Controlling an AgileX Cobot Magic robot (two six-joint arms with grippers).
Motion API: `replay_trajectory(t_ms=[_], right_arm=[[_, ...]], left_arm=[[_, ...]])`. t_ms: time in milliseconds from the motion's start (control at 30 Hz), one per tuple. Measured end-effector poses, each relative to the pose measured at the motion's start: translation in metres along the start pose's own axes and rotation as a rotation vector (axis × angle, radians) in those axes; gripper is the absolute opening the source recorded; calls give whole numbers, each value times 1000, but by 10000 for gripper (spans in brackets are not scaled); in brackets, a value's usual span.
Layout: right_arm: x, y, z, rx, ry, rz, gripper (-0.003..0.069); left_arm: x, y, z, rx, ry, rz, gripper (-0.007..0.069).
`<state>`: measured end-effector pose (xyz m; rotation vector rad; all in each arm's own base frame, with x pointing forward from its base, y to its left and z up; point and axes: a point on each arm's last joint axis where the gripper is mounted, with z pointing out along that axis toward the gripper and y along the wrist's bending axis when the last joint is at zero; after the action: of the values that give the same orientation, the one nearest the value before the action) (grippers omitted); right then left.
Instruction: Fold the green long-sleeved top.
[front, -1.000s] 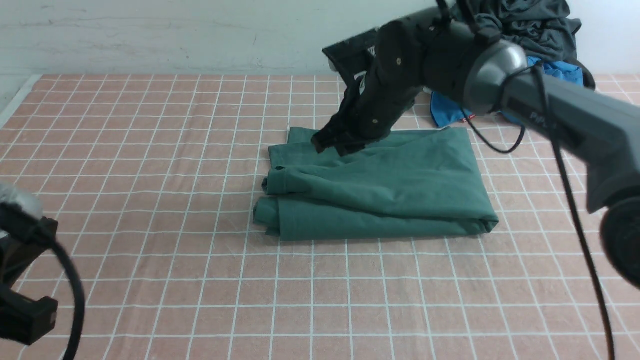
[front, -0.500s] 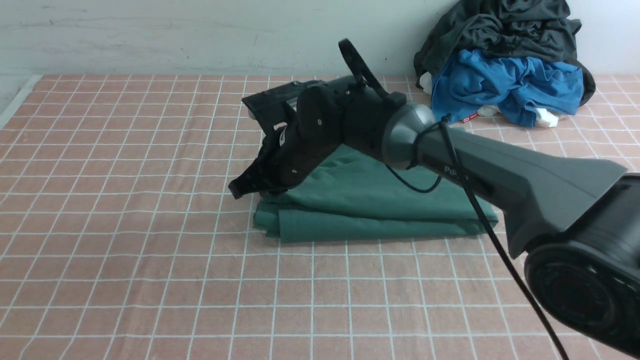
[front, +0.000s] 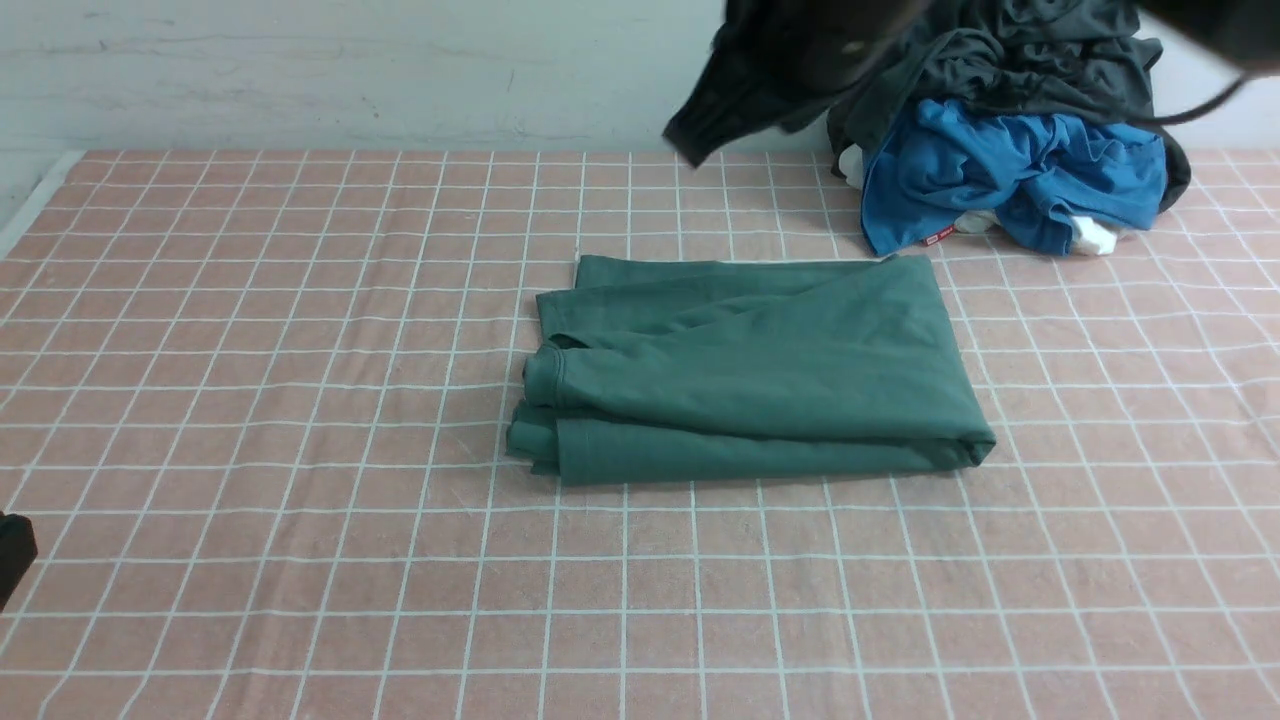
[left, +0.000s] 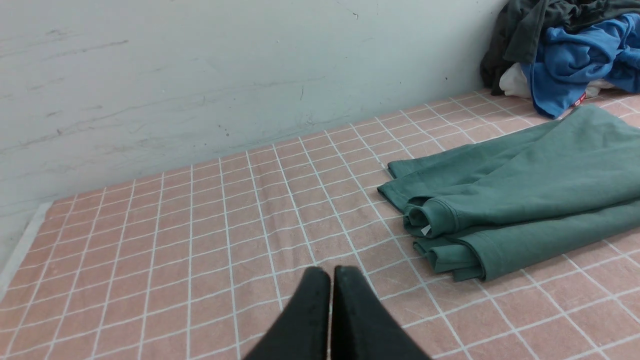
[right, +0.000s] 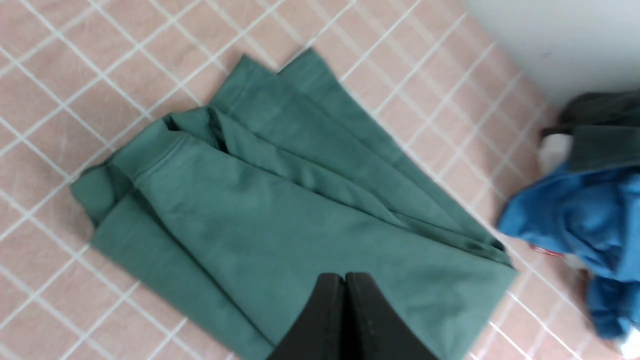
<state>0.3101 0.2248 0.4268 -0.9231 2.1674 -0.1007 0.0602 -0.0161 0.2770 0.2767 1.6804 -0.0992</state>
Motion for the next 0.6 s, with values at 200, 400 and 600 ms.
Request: replay_trajectory(t_ms=[200,400,600], right_arm=[[64,-7,-78,-12,-6,73,-14],[151,12,-108,-70,-190,163,-14],[233,53,-75,-116,-610,153,-14]], left_arm=[[0,0,0,0,0,-1,-8],[0,0,0,1,0,-4,-8],[0,0,0,1,0,-4,-8]])
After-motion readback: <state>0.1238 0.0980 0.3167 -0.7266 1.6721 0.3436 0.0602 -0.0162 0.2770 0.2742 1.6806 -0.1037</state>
